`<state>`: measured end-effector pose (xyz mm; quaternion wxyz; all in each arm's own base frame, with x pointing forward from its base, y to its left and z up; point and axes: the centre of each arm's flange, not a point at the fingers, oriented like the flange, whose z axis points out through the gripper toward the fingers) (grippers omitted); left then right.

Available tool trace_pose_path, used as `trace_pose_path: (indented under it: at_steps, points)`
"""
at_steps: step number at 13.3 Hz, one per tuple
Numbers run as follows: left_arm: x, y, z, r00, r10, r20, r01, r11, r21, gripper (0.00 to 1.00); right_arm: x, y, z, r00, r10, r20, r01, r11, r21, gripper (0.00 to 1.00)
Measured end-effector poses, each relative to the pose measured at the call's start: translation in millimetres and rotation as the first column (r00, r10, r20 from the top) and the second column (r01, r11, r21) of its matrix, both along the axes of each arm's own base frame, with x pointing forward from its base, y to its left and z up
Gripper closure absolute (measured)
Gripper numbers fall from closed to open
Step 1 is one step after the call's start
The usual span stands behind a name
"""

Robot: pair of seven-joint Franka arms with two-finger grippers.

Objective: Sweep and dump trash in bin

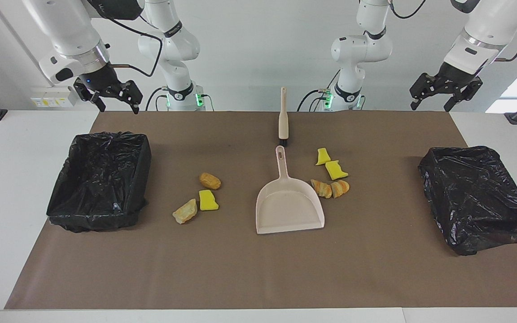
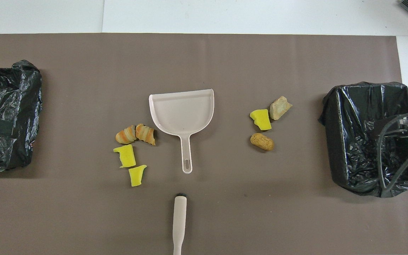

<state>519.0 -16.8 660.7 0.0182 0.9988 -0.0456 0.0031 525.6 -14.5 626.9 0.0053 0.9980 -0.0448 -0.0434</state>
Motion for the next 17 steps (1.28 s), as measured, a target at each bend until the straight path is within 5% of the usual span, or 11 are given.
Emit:
trace_pose_path:
  at_steps: [17]
  points:
    - [5.0, -27.5, -31.1, 0.999, -0.025, -0.038, 0.025, 1.0, 0.0, 0.0, 2.3, 14.5, -4.1, 1.0, 0.021, -0.007, -0.021, 0.999, 0.03, 0.0]
